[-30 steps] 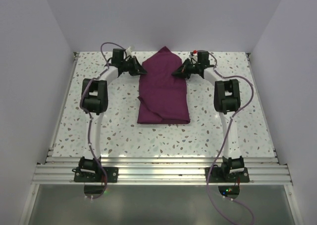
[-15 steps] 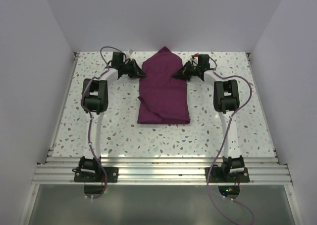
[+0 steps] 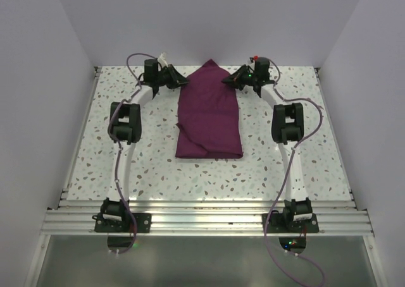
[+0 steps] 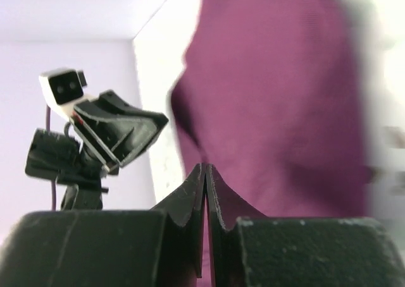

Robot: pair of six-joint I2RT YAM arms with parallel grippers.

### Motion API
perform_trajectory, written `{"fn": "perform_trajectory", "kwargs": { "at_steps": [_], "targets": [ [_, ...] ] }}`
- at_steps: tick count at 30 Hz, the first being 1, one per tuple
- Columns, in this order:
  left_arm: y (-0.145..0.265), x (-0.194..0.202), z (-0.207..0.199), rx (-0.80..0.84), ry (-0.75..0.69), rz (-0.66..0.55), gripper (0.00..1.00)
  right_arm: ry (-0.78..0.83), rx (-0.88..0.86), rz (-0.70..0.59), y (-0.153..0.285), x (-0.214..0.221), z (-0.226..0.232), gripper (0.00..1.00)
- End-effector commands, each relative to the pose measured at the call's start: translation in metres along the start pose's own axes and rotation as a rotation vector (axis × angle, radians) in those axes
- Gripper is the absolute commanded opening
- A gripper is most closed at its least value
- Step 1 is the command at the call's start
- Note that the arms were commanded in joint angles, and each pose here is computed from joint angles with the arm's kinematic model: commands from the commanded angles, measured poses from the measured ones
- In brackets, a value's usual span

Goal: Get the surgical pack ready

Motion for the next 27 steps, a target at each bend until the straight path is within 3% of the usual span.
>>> {"fn": "perform_trajectory", "kwargs": {
  "at_steps": [1, 7, 12, 13, 16, 20, 24, 27],
  "targets": [
    [-0.010, 0.016, 0.043, -0.064, 0.069, 0.018, 0.22, -0.116, 0.136, -0.022, -0.011, 0.008, -0.058, 0.06],
    [-0.006, 0.022, 0.062, -0.107, 0.040, 0.041, 0.26, -0.138, 0.178, -0.015, -0.009, 0.014, -0.077, 0.08],
    [0.007, 0.002, 0.026, -0.011, -0.027, 0.012, 0.37, -0.067, 0.067, 0.006, -0.007, 0.006, -0.048, 0.18],
    [0.016, -0.010, 0.004, 0.016, -0.055, -0.013, 0.38, -0.028, 0.034, 0.002, -0.001, 0.001, -0.026, 0.19],
    [0.035, -0.031, -0.026, 0.027, -0.129, -0.107, 0.45, 0.098, 0.042, -0.049, 0.019, -0.013, 0.005, 0.28],
    [0.052, -0.055, -0.038, -0.042, -0.212, -0.244, 0.64, 0.205, 0.109, -0.109, 0.045, -0.026, 0.024, 0.46],
    [0.049, -0.068, -0.030, -0.078, -0.234, -0.305, 0.71, 0.235, 0.188, -0.141, 0.058, -0.036, 0.017, 0.55],
    [0.042, -0.072, -0.019, -0.114, -0.209, -0.306, 0.71, 0.238, 0.271, -0.138, 0.060, -0.040, -0.002, 0.61]
  ]
}}
Point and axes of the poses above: each gripper's point midway between its finger pads, its own y axis back along the fingers, its own z axis along the line the jaws close on, x = y × z, the point moved 1 cm from there along y, back along the fingers, and after that the axes turned 6 degrees about y, right-handed, at the moved point
